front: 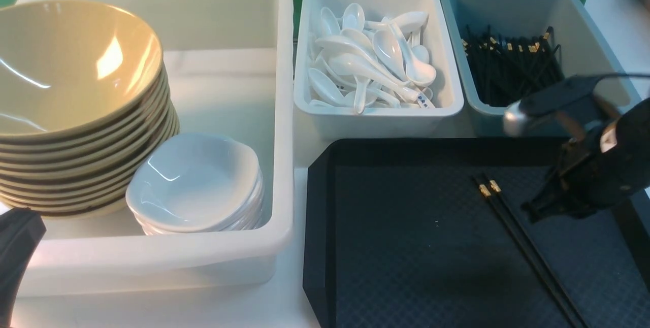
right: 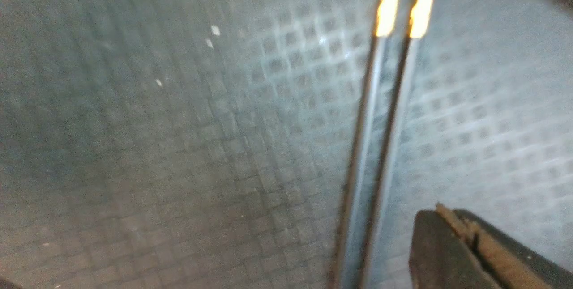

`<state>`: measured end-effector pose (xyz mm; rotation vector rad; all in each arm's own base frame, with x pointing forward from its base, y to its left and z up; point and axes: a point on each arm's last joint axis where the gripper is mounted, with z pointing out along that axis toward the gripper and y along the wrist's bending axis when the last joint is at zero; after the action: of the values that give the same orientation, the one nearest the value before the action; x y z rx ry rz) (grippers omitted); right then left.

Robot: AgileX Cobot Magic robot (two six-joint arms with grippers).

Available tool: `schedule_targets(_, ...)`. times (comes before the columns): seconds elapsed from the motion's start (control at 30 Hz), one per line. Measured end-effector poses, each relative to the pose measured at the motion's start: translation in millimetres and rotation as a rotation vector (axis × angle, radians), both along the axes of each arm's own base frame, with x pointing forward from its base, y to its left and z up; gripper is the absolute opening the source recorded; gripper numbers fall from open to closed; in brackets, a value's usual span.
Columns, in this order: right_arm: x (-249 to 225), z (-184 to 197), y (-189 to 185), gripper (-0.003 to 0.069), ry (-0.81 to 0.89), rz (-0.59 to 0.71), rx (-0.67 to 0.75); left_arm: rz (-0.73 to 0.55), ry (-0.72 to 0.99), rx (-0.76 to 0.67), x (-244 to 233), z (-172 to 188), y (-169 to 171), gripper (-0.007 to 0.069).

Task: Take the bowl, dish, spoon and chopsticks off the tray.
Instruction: Use the right arm to grab the chopsticks, then use the right arm to put the chopsticks into the small storage box on the right

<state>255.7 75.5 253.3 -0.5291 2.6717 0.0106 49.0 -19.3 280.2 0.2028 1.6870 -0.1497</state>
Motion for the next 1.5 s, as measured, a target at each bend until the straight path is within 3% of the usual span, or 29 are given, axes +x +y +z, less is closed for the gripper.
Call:
schedule_targets(0.13,-5.3,2.1,-1.6,0.0034,0.031,-0.020,-0.001,0.000,0.000,0.000,0.0,0.0,0.0,-0.0011)
schedule_targets(0.27,1.7,-23.6,0.6,0.0080,0.159,-0.041,-0.017,0.000,0.001,0.000,0.0,-0.1,0.0,-0.0011)
schedule_targets(0.47,17.3,-67.9,5.3,0.0316,0.283,-0.087,-0.037,-0.001,0.002,0.000,0.0,-0.2,-0.1,-0.0011)
schedule_targets(0.63,26.1,-90.9,8.0,0.0420,0.308,-0.087,-0.045,-0.002,0.004,0.001,-0.1,-0.4,-0.2,-0.0011)
schedule_targets(0.73,29.1,-96.7,8.8,0.0382,0.321,-0.087,-0.051,-0.002,0.004,0.001,-0.1,-0.4,-0.2,-0.0011)
schedule_targets(0.87,30.0,-97.4,11.8,0.0180,0.319,-0.037,-0.063,-0.002,0.005,0.001,-0.1,-0.4,-0.2,-0.0011)
schedule_targets(0.93,29.2,-97.2,13.8,0.0132,0.318,-0.016,-0.068,-0.002,0.004,0.001,-0.1,-0.3,-0.2,-0.0011)
schedule_targets(1.13,18.3,-82.7,33.2,0.0127,0.248,0.107,-0.080,-0.002,0.004,0.001,-0.1,-0.4,-0.1,-0.0011)
schedule_targets(1.3,2.4,-32.6,41.0,0.0127,0.070,0.158,-0.014,-0.002,0.004,0.001,-0.1,-0.4,-0.1,-0.0011)
schedule_targets(1.43,-13.3,16.1,31.3,0.0127,-0.133,0.177,0.031,-0.002,0.004,0.001,-0.1,-0.4,-0.1,-0.0011)
schedule_targets(1.5,-13.0,44.2,22.1,0.0127,-0.348,0.172,0.061,0.000,0.001,0.001,0.0,-0.1,0.0,-0.0011)
